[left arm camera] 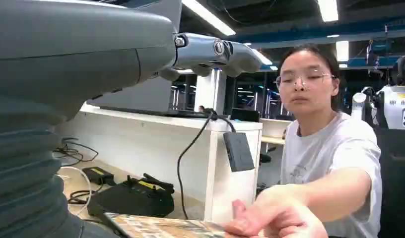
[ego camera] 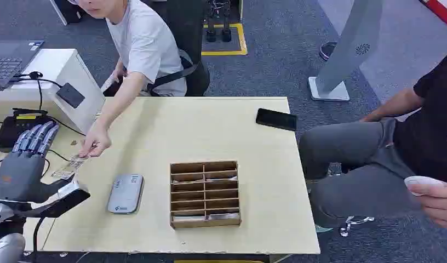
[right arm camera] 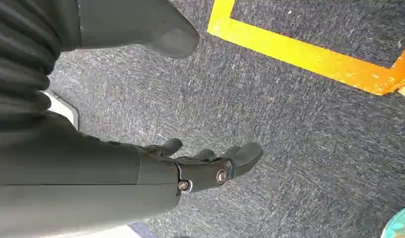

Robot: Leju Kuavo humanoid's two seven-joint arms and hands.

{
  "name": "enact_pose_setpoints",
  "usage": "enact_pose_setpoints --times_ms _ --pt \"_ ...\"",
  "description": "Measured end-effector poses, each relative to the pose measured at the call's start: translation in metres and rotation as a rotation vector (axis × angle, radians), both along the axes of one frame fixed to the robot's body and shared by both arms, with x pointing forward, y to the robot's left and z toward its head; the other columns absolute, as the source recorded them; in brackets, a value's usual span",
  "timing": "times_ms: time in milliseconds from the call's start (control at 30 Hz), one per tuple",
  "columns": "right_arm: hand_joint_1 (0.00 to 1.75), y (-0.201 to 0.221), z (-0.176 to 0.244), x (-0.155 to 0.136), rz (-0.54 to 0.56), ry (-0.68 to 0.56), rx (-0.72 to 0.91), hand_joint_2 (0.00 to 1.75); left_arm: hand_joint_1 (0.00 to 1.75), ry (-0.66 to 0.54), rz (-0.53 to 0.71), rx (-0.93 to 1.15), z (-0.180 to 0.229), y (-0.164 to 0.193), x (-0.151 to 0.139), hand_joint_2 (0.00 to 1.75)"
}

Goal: Pass the card to the sensor for recognition and then transmit it.

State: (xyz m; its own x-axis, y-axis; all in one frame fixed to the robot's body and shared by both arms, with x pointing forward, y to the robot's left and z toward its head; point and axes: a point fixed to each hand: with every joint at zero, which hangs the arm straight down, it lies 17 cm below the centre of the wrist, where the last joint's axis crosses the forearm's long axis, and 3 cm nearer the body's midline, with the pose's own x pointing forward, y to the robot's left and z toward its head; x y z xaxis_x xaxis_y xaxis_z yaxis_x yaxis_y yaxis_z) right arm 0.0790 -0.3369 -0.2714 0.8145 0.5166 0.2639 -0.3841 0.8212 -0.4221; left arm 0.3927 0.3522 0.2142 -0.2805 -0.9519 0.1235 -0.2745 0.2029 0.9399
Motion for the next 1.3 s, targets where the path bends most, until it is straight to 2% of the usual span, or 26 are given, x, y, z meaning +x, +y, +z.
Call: enact_pose_setpoints --times_ms 133,167,200,700,933,1133,1300 --pt "0.00 0.000 0.000 0.000 0.000 0.000 0.000 1.75 0.00 0.000 0.000 -0.001 0.000 0.000 0.000 1.75" --pt "0.00 0.000 0.000 0.000 0.000 0.000 0.000 1.75 1.68 0.000 0.000 -0.002 0.000 0.000 0.000 1.75" --pt "0.00 0.000 0.000 0.000 0.000 0.000 0.000 1.75 1.75 0.001 -0.001 -0.005 0.000 0.000 0.000 1.75" --pt "0.00 0.000 0.001 0.002 0.002 -0.008 -0.001 1.75 1.75 0.035 -0.022 -0.051 -0.003 -0.002 0.003 1.75" --pt "0.00 0.000 0.001 0.005 0.006 -0.018 -0.003 1.75 1.75 0.040 -0.117 -0.179 0.001 -0.016 -0.003 1.75" --pt "0.00 0.000 0.002 0.006 0.006 -0.020 -0.004 1.75 1.75 0.255 -0.170 -0.464 -0.021 -0.035 0.003 1.75" --pt "0.00 -0.001 0.002 0.007 0.006 -0.023 -0.006 1.75 1.75 0.349 -0.174 -0.582 -0.030 -0.044 0.006 1.75"
